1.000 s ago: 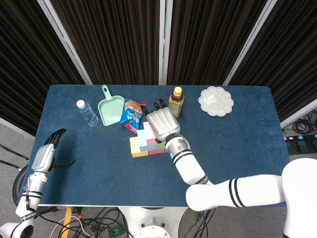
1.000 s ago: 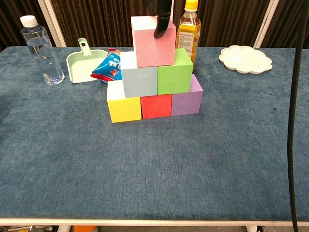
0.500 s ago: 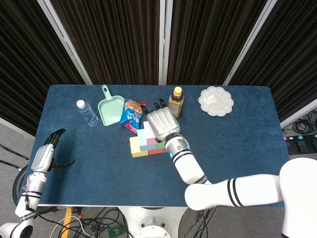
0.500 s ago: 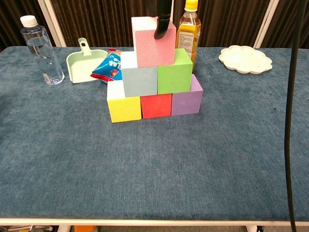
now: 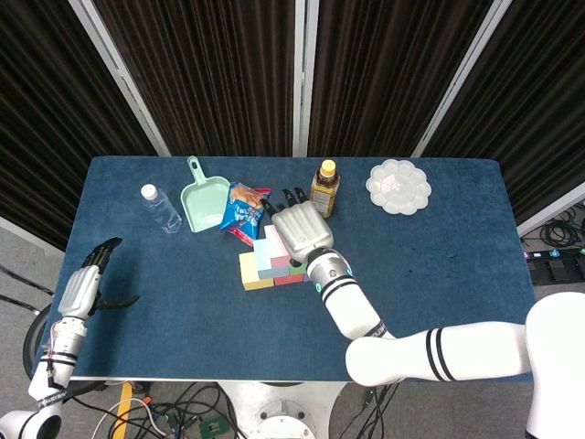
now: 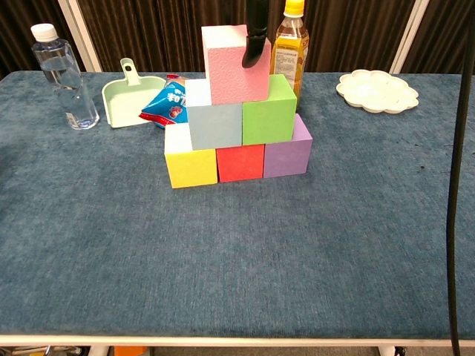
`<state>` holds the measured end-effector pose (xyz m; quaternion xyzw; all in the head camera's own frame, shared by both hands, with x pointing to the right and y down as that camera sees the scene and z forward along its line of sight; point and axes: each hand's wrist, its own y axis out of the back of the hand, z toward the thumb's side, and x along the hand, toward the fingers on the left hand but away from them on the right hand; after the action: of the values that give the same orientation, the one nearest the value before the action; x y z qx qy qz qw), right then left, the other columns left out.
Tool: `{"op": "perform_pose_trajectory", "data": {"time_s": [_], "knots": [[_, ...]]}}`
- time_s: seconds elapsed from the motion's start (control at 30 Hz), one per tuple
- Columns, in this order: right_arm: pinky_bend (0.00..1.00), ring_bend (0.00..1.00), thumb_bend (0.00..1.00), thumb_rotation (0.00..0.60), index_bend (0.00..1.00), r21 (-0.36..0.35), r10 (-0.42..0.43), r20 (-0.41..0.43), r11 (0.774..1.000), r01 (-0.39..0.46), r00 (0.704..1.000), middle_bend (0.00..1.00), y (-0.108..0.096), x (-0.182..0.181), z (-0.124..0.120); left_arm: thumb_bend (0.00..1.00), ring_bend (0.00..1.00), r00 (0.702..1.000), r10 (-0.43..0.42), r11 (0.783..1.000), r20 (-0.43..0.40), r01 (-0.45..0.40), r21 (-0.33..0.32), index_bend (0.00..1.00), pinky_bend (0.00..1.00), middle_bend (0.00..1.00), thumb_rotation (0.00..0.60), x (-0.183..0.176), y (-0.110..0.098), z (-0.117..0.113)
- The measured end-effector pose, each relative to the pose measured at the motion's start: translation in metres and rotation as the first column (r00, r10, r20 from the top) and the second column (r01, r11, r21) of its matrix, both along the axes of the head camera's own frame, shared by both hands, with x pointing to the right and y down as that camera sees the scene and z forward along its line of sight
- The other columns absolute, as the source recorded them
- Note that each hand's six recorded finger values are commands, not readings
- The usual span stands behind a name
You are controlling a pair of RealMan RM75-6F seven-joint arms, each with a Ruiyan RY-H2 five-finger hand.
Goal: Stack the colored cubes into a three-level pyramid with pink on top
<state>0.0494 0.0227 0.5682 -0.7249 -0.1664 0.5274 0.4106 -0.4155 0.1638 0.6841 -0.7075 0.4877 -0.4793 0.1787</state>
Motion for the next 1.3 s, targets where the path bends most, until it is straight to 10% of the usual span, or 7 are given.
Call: {"op": "perform_pose_trajectory", "data": {"time_s": [0.63, 0.93, 1.3], "knots": [[0.00, 0.00, 0.00, 0.600, 0.00, 0.032, 0.048, 0.035, 0.998, -0.049, 0.998, 0.00, -0.006, 0.036, -0.030, 0.06, 0.00, 1.000, 0.026, 0.999, 0.002, -0.026, 0.034, 0.06, 0.09, 0.02, 0.600, 0.005, -0.006, -0.011], [0.00, 0.00, 0.00, 0.600, 0.00, 0.237, 0.084, 0.017, 0.968, -0.085, 0.996, 0.00, 0.001, 0.124, -0.056, 0.06, 0.00, 0.994, 0.094, 0.981, 0.055, -0.102, 0.162, 0.06, 0.09, 0.02, 0.600, 0.004, -0.024, -0.044], [0.00, 0.00, 0.00, 0.600, 0.00, 0.348, 0.308, 0.034, 0.888, -0.300, 0.951, 0.00, 0.114, 0.323, -0.037, 0.03, 0.00, 0.946, 0.212, 0.949, 0.246, -0.260, 0.180, 0.06, 0.08, 0.02, 0.600, 0.024, -0.009, -0.072]]}}
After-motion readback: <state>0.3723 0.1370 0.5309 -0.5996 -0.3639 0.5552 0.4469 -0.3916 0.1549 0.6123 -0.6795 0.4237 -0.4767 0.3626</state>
